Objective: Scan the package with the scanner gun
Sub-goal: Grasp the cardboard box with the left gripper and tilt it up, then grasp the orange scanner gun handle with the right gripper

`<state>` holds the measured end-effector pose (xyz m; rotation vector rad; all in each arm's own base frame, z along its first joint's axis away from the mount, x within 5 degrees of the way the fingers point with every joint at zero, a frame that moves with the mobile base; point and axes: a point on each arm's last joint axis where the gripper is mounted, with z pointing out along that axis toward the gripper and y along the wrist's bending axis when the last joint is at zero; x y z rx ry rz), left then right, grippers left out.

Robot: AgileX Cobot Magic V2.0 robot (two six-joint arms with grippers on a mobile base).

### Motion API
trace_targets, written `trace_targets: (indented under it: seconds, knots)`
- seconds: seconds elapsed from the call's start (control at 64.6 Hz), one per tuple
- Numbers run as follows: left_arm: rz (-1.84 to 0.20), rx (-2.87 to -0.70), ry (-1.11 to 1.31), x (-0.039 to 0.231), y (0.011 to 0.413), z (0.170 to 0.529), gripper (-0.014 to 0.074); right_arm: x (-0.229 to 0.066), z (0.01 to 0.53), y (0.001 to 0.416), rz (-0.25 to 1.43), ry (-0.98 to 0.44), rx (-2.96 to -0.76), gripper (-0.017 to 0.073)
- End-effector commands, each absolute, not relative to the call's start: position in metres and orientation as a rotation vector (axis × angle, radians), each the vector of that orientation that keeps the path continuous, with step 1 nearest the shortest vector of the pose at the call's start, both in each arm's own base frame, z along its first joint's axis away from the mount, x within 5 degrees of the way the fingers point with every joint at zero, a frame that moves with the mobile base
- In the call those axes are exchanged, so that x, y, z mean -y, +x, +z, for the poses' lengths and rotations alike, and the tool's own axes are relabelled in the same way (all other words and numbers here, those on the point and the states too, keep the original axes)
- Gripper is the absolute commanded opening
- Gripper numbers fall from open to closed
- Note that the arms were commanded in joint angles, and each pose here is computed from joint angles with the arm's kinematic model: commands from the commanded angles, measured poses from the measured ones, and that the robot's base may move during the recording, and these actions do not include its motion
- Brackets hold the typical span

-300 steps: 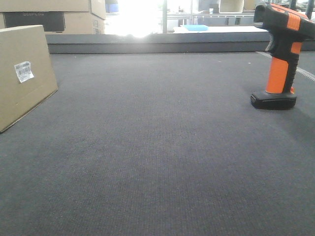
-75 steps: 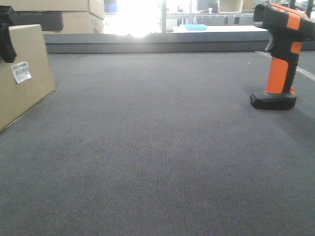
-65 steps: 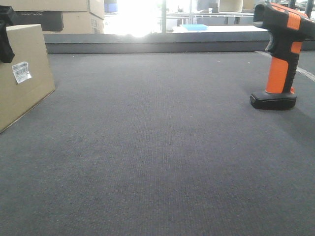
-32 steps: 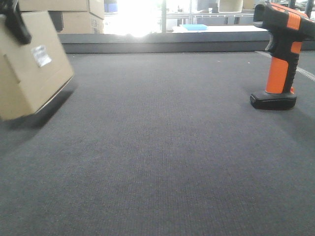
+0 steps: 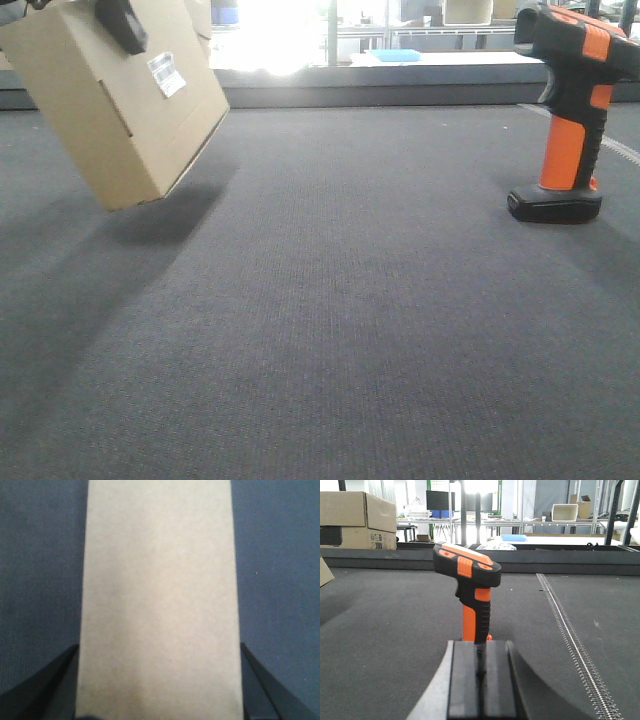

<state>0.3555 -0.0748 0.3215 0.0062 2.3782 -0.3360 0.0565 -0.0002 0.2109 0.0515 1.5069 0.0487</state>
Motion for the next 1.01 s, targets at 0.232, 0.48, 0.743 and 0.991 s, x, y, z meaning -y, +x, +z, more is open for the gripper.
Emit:
trace_targets:
  seconds: [0.232,0.48,0.743,0.991]
  knots:
    - [-0.398,-2.345,-0.122,0.076,0.354,0.329,0.016,0.001,0.215,0.056,0.039,0.049,-1.467,-0.016]
    - [-0.393,-2.408,-0.137,0.075,0.349,0.309,0.016,0.001,0.221,0.055,0.038,0.052,-1.405,-0.016]
    - [-0.406,-2.408,-0.146,0.076,0.349,0.309,0.016,-0.001,0.256,0.045,0.051,0.038,-1.497,-0.016]
    - [-0.406,-2.41,-0.146,0.076,0.349,0.309,0.016,-0.002,0.279,0.069,0.06,0.039,-1.738,-0.016]
